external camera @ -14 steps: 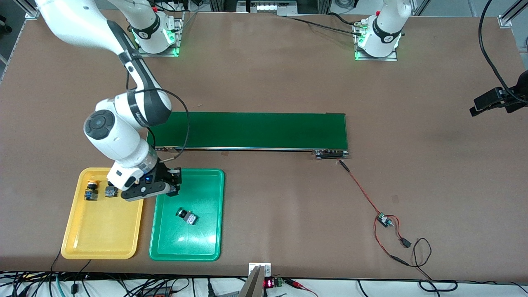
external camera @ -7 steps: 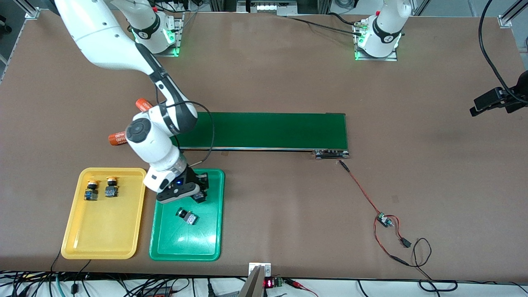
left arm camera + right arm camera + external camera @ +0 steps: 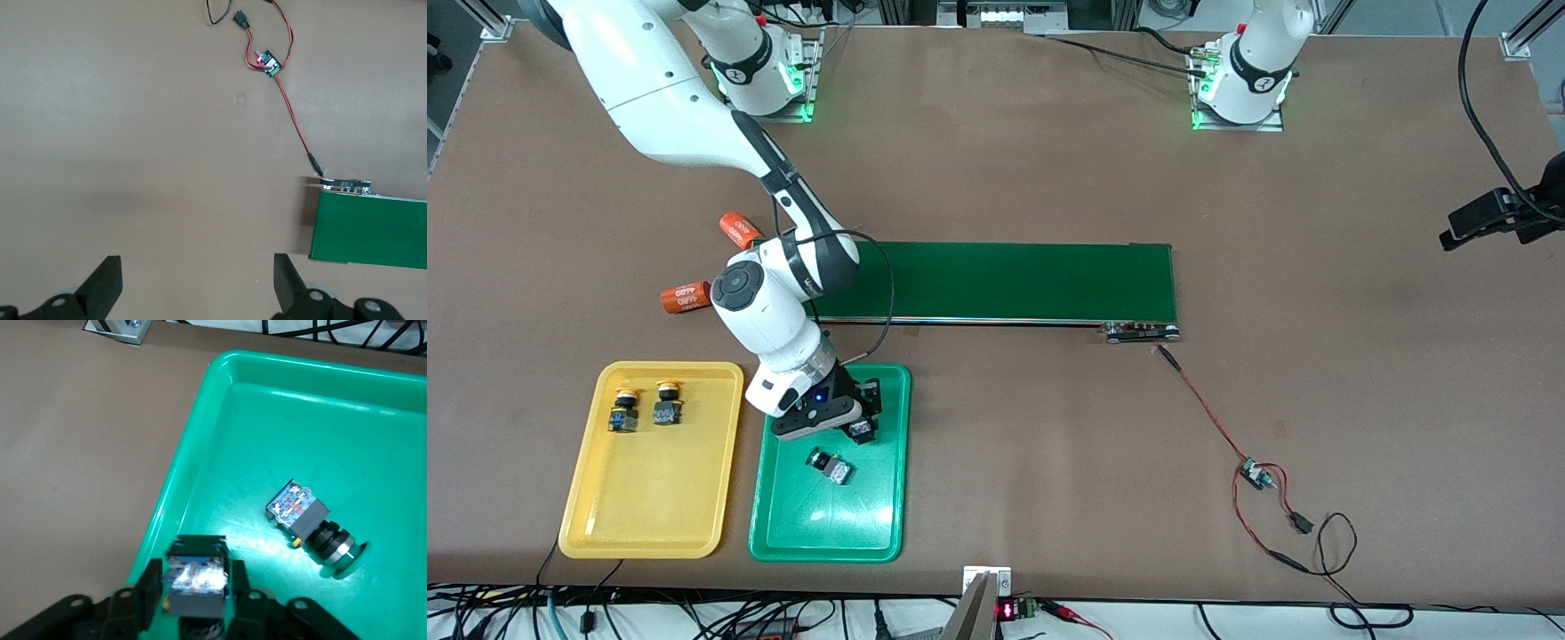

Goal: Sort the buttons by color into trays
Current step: 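Carry the button with the right gripper over the green tray, then lower the button into the green tray and open the right gripper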

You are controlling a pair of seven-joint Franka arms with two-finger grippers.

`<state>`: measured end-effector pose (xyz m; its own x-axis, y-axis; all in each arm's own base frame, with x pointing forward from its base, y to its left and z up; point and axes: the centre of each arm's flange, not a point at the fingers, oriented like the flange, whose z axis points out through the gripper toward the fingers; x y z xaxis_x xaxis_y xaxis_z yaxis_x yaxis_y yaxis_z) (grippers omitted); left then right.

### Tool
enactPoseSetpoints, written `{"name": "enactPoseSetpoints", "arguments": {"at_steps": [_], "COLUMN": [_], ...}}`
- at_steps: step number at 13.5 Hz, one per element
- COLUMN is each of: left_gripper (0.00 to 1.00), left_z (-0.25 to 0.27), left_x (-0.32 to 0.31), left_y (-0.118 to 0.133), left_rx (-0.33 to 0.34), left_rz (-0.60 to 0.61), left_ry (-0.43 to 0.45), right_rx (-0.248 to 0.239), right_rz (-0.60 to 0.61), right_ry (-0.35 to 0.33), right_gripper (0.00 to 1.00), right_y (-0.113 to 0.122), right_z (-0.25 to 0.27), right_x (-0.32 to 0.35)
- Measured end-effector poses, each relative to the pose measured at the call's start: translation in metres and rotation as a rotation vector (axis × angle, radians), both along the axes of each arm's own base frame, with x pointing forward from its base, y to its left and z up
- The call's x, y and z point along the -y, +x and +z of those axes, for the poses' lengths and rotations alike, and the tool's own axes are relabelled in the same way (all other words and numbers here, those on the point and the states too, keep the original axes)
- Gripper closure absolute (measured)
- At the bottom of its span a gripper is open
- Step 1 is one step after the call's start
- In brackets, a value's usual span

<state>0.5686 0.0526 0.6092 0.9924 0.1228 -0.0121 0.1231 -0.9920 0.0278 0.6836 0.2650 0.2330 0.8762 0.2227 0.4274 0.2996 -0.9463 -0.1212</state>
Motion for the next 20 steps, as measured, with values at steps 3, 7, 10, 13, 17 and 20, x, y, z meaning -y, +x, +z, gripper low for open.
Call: {"name": "enactPoseSetpoints", "arguments": {"at_steps": [3,7,10,13,17,20], "left_gripper": [0.0,0.0,0.0,0.0,0.0,0.0], "left_z": [0.0,0.0,0.0,0.002,0.008,0.009], "left_x": [0.0,0.001,0.002,0.009,0.033,0.035], "left_y": [0.0,0.0,0.0,0.0,0.001,0.0], "left_rx": [0.0,0.0,0.0,0.005,0.016,0.018], "left_rz": [0.0,-0.001,-0.004,-0.019,-0.064,-0.066], "left_ry": [0.0,0.0,0.0,0.0,-0.001,-0.001], "right_rx": [0.001,0.002,-0.025,-0.086,-0.182,-0.238], "right_rz": [0.002,-0.001,-0.004,-0.004,-0.028,-0.065], "right_ry": [0.001,-0.003,-0.026,-0.07,-0.131,-0.168], "right_gripper": [0.16,0.0,0.0,0.0,0.0,0.0], "right_y": [-0.001,0.0,0.002,0.0,-0.012,-0.021], "right_z": [0.0,0.0,0.011,0.049,0.114,0.159], "right_x": [-0.001,0.001,0.007,0.013,0.027,0.052]}}
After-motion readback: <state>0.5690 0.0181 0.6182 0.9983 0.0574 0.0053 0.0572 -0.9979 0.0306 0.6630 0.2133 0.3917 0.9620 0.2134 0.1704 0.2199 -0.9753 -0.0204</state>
